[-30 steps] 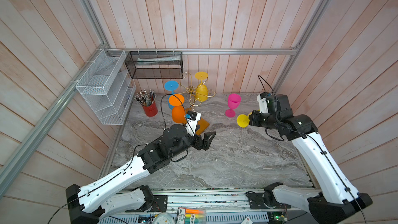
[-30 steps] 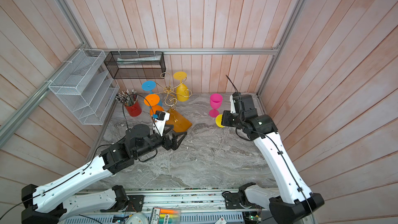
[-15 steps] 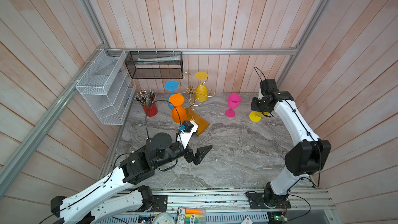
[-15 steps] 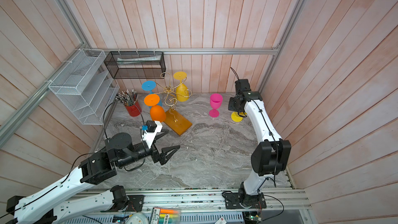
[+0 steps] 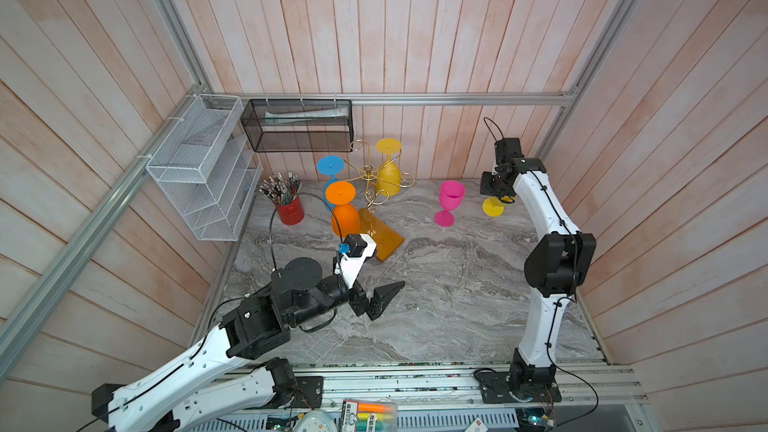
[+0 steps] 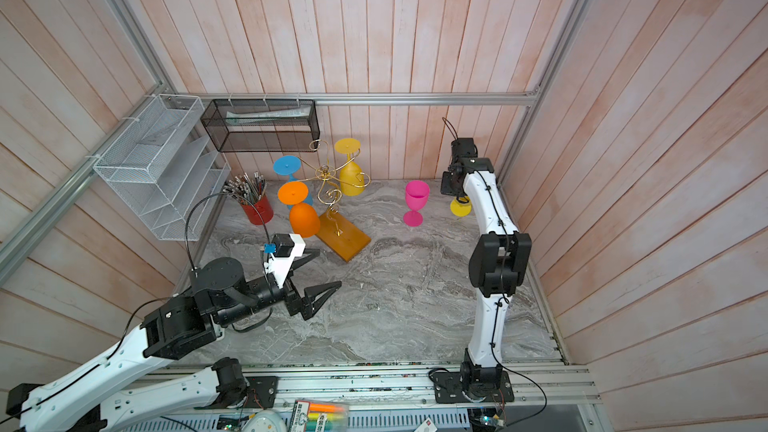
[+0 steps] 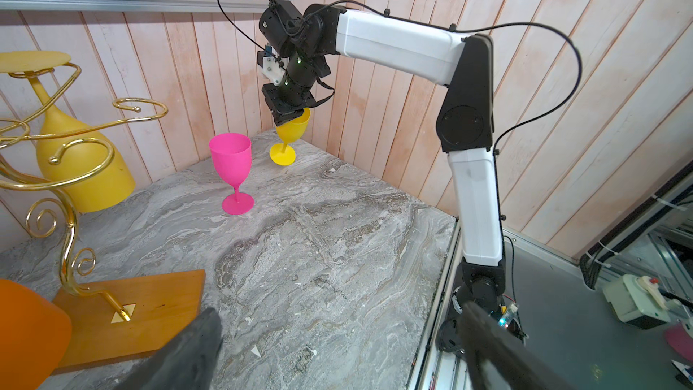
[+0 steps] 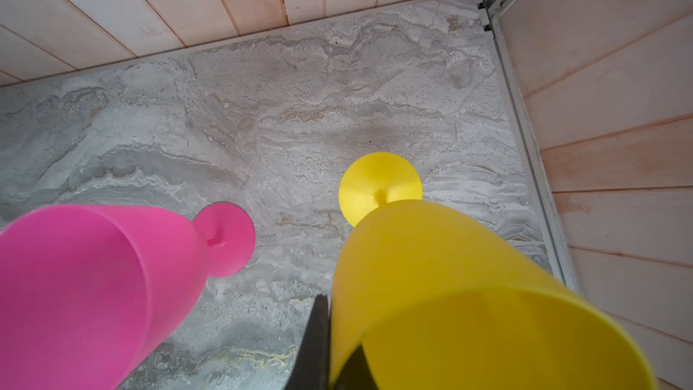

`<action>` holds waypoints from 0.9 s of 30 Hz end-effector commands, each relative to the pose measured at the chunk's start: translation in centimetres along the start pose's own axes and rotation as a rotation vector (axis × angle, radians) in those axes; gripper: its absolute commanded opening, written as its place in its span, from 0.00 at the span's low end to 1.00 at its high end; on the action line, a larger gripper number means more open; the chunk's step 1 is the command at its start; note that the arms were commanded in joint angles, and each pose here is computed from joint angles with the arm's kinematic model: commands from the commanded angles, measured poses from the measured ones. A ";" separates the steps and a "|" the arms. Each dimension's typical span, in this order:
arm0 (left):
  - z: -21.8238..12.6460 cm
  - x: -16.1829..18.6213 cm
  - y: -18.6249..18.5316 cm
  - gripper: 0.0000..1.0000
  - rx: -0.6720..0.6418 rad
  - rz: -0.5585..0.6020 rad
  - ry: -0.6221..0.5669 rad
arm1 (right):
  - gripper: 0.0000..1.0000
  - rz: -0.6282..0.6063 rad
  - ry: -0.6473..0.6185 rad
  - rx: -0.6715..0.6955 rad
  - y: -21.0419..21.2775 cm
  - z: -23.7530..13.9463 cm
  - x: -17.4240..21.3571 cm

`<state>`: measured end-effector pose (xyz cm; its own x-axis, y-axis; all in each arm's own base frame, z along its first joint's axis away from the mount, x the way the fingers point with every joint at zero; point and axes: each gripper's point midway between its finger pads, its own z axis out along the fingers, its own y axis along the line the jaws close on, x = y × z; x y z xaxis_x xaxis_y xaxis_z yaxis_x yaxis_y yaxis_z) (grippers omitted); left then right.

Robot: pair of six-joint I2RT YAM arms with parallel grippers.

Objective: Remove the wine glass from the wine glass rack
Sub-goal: 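Set the yellow glass upright by the pink glass while the left gripper withdraws, then open and lift the right gripper while the left gripper nears the orange glass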

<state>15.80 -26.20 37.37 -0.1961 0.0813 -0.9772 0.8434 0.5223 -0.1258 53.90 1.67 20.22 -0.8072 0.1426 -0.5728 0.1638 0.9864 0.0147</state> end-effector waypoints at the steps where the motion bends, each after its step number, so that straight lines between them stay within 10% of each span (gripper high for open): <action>1: -1.2 -2.2 0.0 1.00 -0.011 -0.011 -0.058 | 0.00 -0.012 -0.015 -0.033 0.4 0.7 -1.0; 17: -1.6 -3.5 1.2 0.99 -0.087 -0.062 -0.082 | 0.00 -0.019 -0.004 -0.114 1.7 4.4 -1.8; 27: -1.8 -3.6 1.5 0.99 -0.104 -0.071 -0.087 | 0.25 -0.028 -0.030 -0.116 1.9 4.1 -3.1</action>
<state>16.81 -24.86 39.53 -0.2169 0.0047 -0.9762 0.7855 0.5946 -0.1717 58.83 2.95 18.77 -0.7887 0.1202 -0.6028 0.0761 0.9922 0.0984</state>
